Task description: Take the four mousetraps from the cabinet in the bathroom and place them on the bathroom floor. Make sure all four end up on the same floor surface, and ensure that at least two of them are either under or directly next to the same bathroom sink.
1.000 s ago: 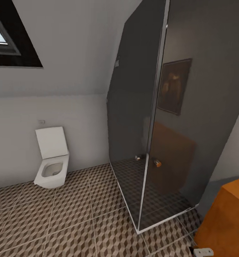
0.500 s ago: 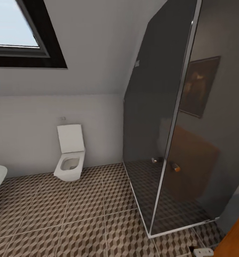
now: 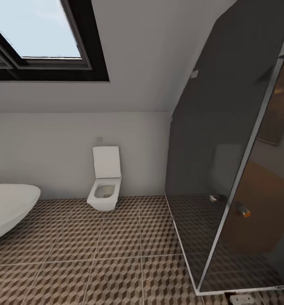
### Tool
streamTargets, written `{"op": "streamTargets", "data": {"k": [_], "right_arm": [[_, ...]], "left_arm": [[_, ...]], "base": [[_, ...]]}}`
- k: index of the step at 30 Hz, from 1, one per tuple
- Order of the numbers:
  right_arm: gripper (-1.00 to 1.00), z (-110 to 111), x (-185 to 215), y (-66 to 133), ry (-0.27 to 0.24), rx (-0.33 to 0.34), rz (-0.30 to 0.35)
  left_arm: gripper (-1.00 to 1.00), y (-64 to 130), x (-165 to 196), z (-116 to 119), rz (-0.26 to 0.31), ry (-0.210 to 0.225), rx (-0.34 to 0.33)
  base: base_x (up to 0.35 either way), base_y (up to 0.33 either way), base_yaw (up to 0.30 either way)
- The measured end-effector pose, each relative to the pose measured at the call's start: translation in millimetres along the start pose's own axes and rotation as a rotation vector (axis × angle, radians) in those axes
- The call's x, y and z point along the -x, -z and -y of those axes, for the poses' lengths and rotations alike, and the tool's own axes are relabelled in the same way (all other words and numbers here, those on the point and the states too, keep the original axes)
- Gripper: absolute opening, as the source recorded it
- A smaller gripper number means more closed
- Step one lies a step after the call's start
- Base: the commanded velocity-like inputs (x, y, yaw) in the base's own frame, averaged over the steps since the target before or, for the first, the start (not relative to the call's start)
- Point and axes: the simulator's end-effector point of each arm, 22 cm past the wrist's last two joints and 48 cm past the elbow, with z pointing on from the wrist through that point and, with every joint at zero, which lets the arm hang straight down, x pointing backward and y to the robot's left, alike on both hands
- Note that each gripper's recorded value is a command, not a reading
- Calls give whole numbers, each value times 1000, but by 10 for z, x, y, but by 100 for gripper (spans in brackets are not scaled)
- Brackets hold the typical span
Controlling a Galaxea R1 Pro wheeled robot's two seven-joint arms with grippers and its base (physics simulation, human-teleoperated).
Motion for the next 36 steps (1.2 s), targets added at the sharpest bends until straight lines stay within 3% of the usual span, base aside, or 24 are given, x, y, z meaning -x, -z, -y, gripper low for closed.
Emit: {"op": "streamTargets", "data": {"k": [32, 36], "right_arm": [[-100, 0, -1, 0, 0, 0, 0], [-100, 0, -3, 1, 0, 0, 0]], "left_arm": [[-100, -1, 1, -16, 0, 0, 5], [-100, -1, 1, -19, 0, 1, 7]], "base": [[242, 248, 299], [245, 244, 100]]}}
